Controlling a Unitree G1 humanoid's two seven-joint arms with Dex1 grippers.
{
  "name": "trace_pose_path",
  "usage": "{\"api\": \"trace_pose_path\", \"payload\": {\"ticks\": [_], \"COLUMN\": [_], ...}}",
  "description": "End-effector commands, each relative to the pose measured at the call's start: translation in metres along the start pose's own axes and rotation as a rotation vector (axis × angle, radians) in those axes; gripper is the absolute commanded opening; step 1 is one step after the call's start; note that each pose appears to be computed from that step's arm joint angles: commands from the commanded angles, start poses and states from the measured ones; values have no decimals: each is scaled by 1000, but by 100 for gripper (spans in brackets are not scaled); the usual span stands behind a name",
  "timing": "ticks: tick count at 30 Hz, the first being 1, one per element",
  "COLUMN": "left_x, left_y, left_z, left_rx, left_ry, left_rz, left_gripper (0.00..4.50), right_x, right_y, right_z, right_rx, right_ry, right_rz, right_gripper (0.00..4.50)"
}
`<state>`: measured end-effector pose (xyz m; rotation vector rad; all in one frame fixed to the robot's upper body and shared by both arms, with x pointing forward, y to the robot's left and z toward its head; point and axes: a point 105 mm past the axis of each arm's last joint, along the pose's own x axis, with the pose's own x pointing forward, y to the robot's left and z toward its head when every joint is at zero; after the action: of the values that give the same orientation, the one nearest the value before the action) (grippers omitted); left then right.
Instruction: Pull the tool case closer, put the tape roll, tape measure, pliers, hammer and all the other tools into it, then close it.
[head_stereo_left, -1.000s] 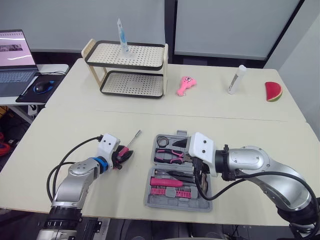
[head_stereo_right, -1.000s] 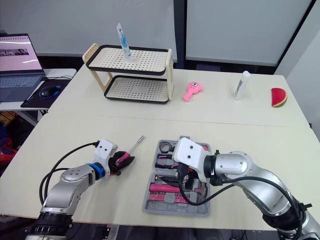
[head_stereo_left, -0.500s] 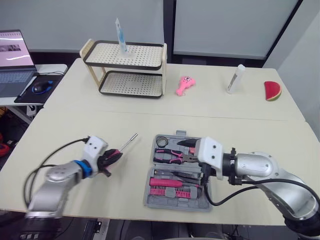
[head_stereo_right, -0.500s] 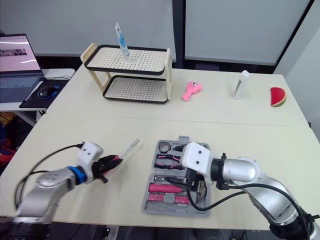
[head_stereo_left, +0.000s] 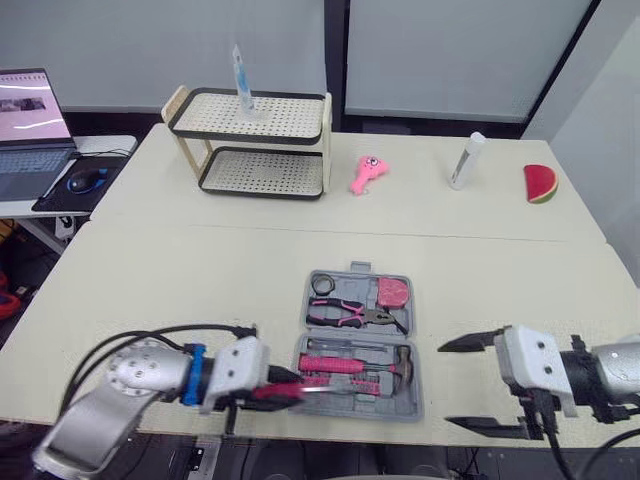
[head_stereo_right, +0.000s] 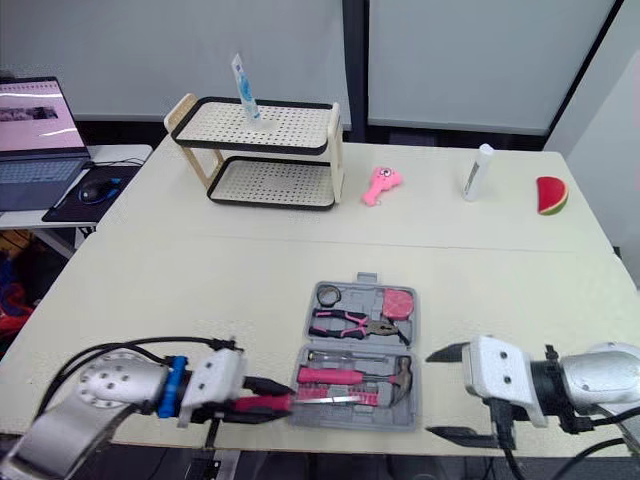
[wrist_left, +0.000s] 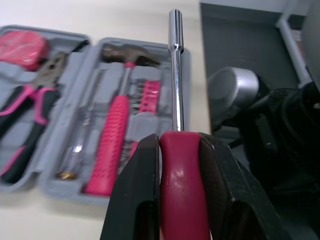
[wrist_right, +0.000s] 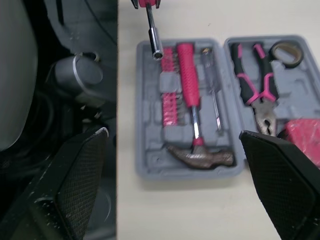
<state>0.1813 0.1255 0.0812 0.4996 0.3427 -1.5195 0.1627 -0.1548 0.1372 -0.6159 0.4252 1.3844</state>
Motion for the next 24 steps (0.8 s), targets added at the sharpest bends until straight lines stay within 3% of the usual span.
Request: {"api": "trace_pose_path", "payload": {"ticks": [1,13,24], "left_x": [15,65,78], "left_y": [9,13,11], "left_z": [-1,-4,6], "left_rx": [44,51,59], "left_ry": [23,67,106], "left_rz": [10,-4,-48], "left_gripper": [73,73,73], "right_x": [-12,-16,-16], "right_y": [-2,-1,-2], "right_z": [3,2,2], "right_rx": [-58,-41,-42], "right_ry": [19,31,48], "right_rz": [8,7,-2], "right_gripper": [450,450,450]}}
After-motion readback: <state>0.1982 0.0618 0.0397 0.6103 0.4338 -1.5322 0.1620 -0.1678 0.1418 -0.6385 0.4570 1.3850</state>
